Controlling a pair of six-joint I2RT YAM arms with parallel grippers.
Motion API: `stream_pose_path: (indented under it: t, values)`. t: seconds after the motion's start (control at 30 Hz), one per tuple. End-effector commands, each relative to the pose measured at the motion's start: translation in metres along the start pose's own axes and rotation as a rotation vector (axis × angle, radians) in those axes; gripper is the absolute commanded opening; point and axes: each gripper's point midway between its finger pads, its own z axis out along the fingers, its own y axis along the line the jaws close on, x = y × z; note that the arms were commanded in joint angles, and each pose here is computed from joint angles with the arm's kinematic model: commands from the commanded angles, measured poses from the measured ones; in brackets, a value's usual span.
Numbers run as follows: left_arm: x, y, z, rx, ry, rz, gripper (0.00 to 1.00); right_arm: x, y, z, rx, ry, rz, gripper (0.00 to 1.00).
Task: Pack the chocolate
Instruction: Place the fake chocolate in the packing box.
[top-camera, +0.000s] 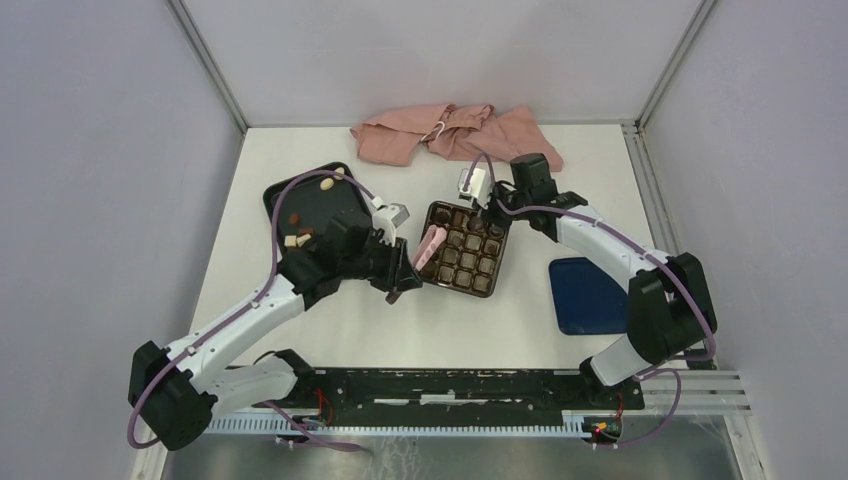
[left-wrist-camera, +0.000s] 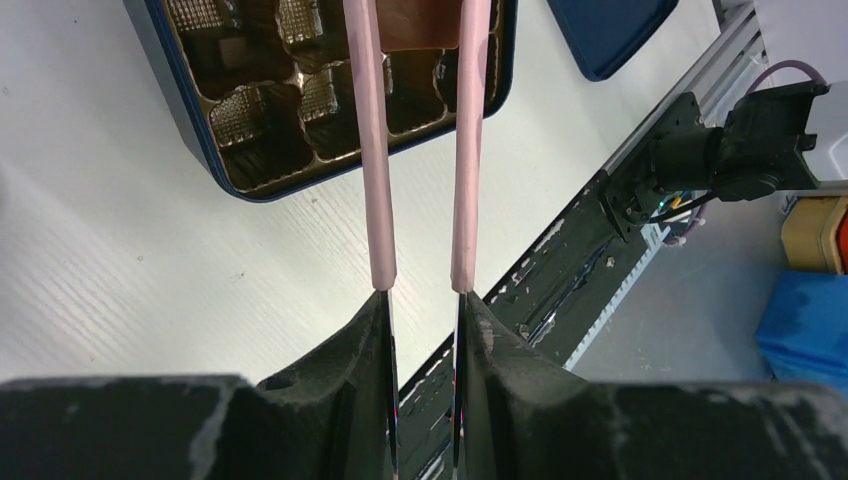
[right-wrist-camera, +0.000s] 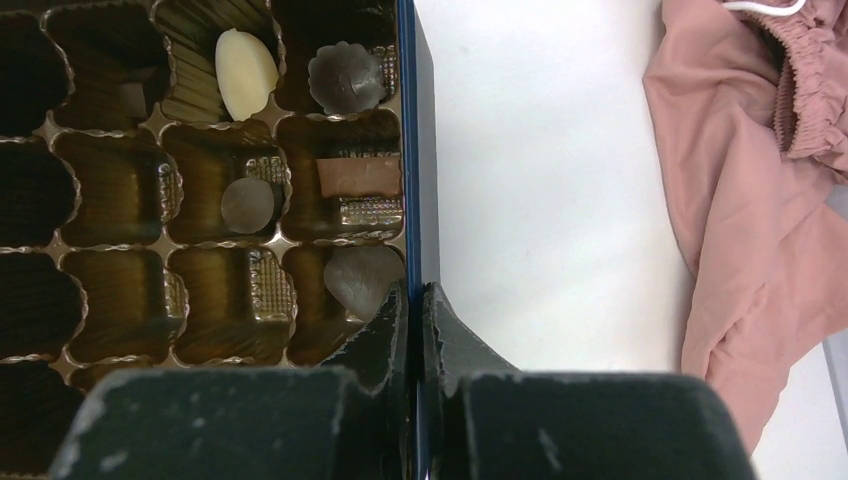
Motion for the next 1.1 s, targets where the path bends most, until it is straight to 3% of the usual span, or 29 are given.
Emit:
stream_pose_path:
  t: [0.0, 0.4, 1.07]
  values:
    - [-0.017, -0.006, 0.009, -0.01, -0.065, 0.042, 0.08, -0.023, -0.011, -0.008, 0.053, -0.056, -0.009, 0.0]
    - [-0.007, -0.018, 0.039, -0.092, -0.006, 0.113, 0.09, -0.02, 0.0, 0.0, 0.007, -0.069, 0.022, 0.0]
    - [0.012, 0.003, 0.083, -0.256, 0.132, 0.137, 0.09, 0.019, 0.034, 0.045, -0.219, -0.019, 0.248, 0.03]
